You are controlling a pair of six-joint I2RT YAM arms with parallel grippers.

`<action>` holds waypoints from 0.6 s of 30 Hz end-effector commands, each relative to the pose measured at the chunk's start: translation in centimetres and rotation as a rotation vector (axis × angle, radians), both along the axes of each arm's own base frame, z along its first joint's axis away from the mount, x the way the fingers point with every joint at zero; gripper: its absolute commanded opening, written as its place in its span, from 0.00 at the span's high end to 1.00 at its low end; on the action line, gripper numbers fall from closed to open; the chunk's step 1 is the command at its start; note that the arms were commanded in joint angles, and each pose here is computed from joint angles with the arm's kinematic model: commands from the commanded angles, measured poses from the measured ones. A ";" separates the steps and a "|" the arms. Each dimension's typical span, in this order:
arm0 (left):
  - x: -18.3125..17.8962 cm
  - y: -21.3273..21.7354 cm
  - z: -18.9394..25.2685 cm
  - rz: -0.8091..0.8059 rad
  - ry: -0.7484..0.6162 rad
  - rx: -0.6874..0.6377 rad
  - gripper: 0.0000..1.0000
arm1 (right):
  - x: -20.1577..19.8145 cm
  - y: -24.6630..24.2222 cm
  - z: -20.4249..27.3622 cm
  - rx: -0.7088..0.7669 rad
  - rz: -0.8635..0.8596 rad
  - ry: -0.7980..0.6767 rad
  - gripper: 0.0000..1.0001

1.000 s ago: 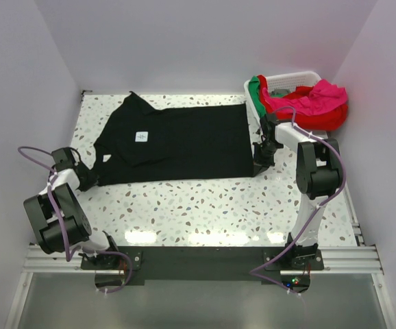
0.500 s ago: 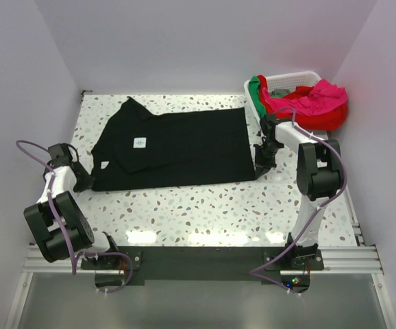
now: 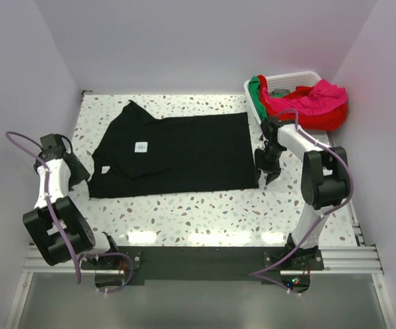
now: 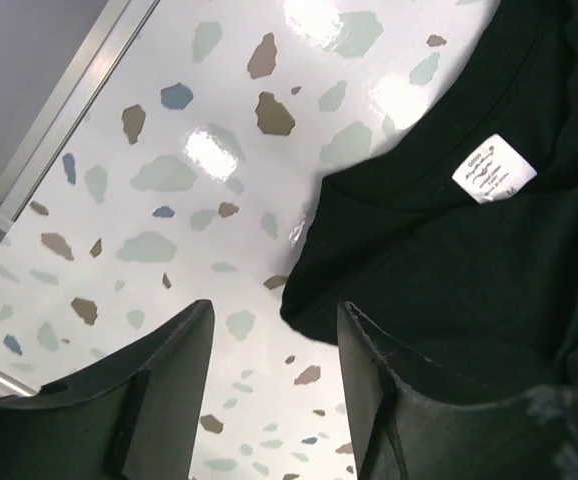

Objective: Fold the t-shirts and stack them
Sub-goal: Fold the tshirt

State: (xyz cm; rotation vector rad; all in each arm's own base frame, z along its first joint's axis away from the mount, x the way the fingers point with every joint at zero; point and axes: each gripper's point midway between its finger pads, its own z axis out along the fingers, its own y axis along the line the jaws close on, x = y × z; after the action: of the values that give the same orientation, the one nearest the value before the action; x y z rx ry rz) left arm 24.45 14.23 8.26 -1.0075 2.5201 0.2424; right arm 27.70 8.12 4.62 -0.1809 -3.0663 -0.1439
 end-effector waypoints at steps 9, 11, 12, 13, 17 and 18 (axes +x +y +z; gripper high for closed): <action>4.9 -9.2 5.5 -0.192 -0.342 -0.139 0.43 | 2.8 4.5 6.8 0.078 0.108 -0.226 0.43; 5.3 -11.8 3.9 -0.231 -0.346 -0.221 0.44 | 3.1 6.2 6.7 0.115 0.123 -0.240 0.43; 6.1 -12.6 3.8 -0.247 -0.380 -0.245 0.44 | 3.0 7.0 6.6 0.130 0.118 -0.239 0.43; 6.2 -13.7 2.8 -0.253 -0.358 -0.275 0.44 | 2.7 8.0 6.4 0.143 0.137 -0.232 0.43; 7.6 -15.0 1.1 -0.277 -0.324 -0.290 0.44 | 2.2 10.6 5.9 0.196 0.156 -0.228 0.43; 7.8 -15.2 0.3 -0.275 -0.301 -0.298 0.44 | 2.1 10.9 5.9 0.197 0.166 -0.227 0.43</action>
State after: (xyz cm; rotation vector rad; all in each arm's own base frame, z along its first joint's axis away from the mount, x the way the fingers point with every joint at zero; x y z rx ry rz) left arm 29.72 0.23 8.21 -0.7166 2.4797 -0.2661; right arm 29.36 17.06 9.92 0.1195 -3.2348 -0.3778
